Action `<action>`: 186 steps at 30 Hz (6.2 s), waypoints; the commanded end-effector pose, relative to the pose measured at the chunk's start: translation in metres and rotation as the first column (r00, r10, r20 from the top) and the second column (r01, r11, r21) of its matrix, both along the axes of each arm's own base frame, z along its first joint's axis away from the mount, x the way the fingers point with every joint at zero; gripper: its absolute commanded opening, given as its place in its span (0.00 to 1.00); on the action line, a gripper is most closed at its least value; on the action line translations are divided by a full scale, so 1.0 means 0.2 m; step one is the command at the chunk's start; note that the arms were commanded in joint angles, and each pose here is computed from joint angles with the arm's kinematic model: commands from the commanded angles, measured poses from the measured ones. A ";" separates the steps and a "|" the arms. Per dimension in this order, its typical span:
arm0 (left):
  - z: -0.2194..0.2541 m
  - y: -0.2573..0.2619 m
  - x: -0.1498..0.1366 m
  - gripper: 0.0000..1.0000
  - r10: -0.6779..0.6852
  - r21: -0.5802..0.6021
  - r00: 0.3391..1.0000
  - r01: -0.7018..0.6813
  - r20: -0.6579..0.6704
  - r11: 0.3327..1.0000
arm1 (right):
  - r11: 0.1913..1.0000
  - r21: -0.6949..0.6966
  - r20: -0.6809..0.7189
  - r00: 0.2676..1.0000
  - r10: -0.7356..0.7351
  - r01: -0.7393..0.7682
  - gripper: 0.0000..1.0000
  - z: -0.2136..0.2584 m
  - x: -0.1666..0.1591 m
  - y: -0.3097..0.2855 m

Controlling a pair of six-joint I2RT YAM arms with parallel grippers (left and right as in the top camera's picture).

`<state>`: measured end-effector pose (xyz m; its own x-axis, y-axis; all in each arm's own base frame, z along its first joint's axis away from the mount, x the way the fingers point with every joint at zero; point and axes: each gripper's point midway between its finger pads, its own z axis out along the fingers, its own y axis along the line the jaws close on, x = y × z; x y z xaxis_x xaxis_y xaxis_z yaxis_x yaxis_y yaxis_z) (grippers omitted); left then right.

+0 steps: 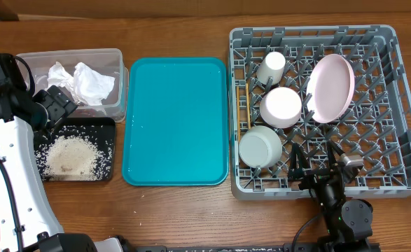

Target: Sort waste into correct bins and load items into the dishwasher

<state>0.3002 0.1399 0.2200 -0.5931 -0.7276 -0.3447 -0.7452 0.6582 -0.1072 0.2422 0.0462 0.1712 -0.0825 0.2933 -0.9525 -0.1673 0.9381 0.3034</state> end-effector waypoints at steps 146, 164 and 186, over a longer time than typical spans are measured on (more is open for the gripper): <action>-0.32 -0.65 -0.27 1.00 -0.697 0.673 0.378 0.219 0.609 0.707 | 1.000 -0.002 0.007 1.000 -0.001 0.001 1.00 -0.01 0.00 0.00; -0.32 -0.65 -0.27 1.00 -0.697 0.672 0.379 0.220 0.609 0.707 | 1.000 -0.002 0.007 1.000 -0.001 0.001 1.00 -0.01 0.00 0.00; -0.32 -0.65 -0.27 1.00 -0.697 0.672 0.379 0.220 0.609 0.707 | 0.995 -0.095 0.025 0.999 -0.027 0.029 1.00 -0.01 0.01 -0.04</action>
<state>0.2461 0.0131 0.1554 -0.0806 -0.0790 -0.9936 -0.0573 0.9956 -0.0745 0.2433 0.0400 0.1709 -0.0707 0.2571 -0.9638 -0.1458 0.9532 0.2650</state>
